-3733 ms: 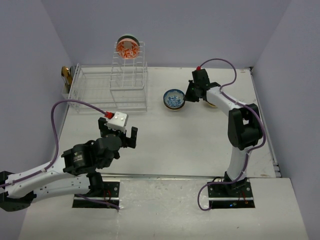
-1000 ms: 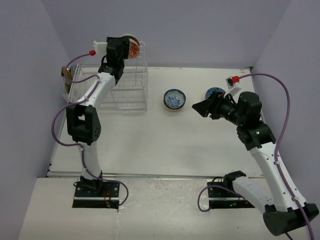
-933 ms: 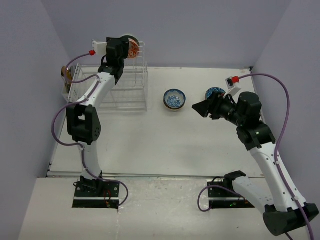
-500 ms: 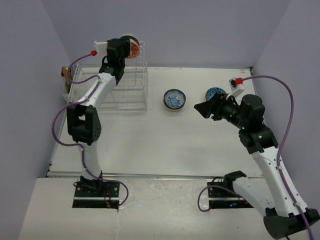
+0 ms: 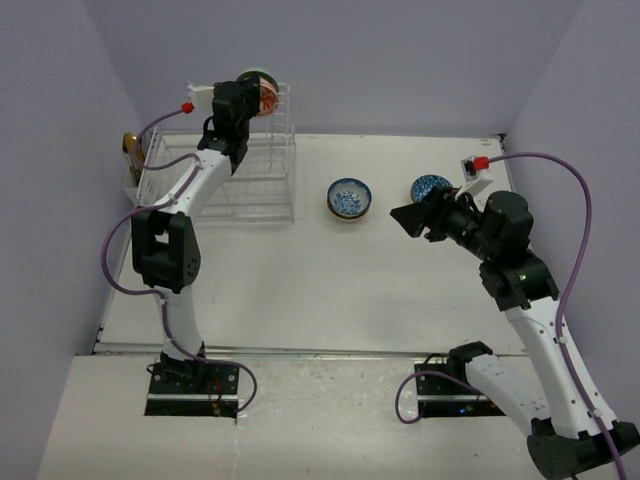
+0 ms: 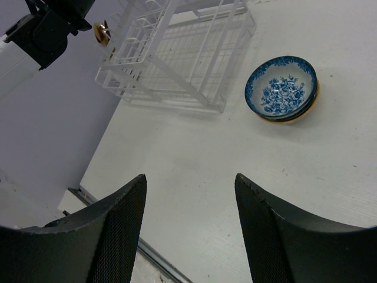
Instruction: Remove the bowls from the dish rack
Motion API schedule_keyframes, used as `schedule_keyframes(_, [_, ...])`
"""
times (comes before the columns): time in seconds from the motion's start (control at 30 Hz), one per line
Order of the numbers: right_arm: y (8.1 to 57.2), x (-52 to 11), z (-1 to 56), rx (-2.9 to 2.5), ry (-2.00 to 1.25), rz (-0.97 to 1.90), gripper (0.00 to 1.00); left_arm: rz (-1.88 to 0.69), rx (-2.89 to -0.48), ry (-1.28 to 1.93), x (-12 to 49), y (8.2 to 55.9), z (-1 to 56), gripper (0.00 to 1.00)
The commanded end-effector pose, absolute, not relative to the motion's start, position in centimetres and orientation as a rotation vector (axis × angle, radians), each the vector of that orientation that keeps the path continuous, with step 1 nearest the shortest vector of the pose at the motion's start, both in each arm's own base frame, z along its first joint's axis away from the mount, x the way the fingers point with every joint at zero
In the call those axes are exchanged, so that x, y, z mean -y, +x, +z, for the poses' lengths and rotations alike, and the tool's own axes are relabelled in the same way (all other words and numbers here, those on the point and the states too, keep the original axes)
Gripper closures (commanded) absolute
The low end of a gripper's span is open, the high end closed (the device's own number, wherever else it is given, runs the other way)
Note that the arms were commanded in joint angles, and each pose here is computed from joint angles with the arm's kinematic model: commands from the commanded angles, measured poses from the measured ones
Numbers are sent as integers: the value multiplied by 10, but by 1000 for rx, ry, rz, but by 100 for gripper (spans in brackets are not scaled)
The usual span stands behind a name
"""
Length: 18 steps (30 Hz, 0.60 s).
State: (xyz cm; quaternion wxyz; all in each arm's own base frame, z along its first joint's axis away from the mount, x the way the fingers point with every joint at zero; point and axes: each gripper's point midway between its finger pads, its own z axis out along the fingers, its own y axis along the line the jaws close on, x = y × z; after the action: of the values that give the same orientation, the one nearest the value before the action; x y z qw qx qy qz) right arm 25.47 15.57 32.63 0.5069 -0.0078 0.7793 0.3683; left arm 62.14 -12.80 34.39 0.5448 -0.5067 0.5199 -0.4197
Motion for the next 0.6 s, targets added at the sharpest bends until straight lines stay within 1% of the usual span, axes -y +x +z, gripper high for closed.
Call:
schedule_keyframes(0.0, [255,-153,337,-1844,-33,868,38,-1049,-1074,-1098,111,599,417,100])
schedule_keyframes(0.17, [256,-152,338,-1844,-26,862,38,-1084,-1021,-1050,109,585,443,100])
schedule_keyframes(0.57, [256,-151,337,-1856,-19,859,38,-1156,-997,-1009,112,563,462,100])
